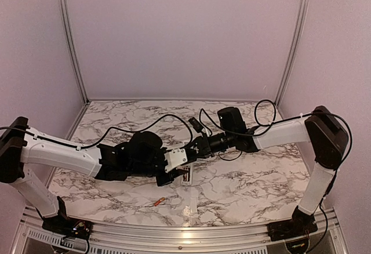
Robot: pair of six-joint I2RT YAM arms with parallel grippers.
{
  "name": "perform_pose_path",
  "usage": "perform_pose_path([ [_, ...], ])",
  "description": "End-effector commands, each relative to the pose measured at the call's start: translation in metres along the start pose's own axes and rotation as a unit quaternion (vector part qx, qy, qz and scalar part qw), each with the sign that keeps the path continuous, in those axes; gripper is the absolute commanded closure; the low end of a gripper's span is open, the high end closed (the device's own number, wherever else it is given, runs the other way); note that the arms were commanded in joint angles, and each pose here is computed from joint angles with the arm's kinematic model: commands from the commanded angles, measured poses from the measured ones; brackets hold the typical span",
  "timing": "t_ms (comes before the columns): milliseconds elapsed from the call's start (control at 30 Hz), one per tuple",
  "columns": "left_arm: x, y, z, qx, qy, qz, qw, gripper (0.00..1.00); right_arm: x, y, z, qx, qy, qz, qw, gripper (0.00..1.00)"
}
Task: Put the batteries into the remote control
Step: Load the battery into the battery compartment, then press the battery in the battery compartment.
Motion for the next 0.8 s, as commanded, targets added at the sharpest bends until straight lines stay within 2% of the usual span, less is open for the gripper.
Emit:
perform_pose_path([
  [0,0.024,-0.032,0.018,0.054,-0.033,-0.073,0.995,0.63,0.006,-0.006,0.006,0.013,-0.013,-0.015,1.000,1.00],
  [100,0.027,-0.049,0.027,0.095,-0.069,-0.102,0.988,0.54,0.007,-0.006,0.006,0.013,-0.013,-0.016,1.000,1.00],
  [233,0.016,-0.060,0.037,0.147,-0.155,-0.104,0.971,0.28,0.009,-0.009,0.011,0.017,-0.022,-0.024,0.999,1.00],
  [267,0.012,-0.060,0.037,0.144,-0.178,-0.103,0.968,0.22,0.009,-0.010,0.014,0.020,-0.026,-0.027,0.999,1.00],
  [367,0.006,-0.054,0.038,0.136,-0.278,-0.097,0.946,0.13,0.012,-0.012,0.019,0.022,-0.038,-0.038,0.998,1.00],
  [400,0.003,-0.051,0.038,0.135,-0.308,-0.089,0.938,0.05,0.013,-0.014,0.021,0.023,-0.042,-0.045,0.998,1.00],
  [433,0.001,-0.048,0.037,0.130,-0.331,-0.088,0.931,0.01,0.014,-0.015,0.023,0.024,-0.048,-0.051,0.997,1.00],
  [667,-0.001,-0.043,0.032,-0.005,-0.431,-0.169,0.886,0.02,0.019,-0.025,0.040,0.029,-0.089,-0.082,0.992,1.00],
  [767,-0.006,-0.040,0.039,-0.016,-0.459,-0.173,0.871,0.12,0.019,-0.028,0.045,0.032,-0.096,-0.087,0.991,1.00],
])
Point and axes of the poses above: each gripper's point midway between its finger pads, its own y axis out along the fingers, its own z axis along the line the jaws close on, x = y × z, the point moved 7 cm from there along -y, back along the fingers, and after that the axes turned 7 degrees about y, right-handed, at the moved point
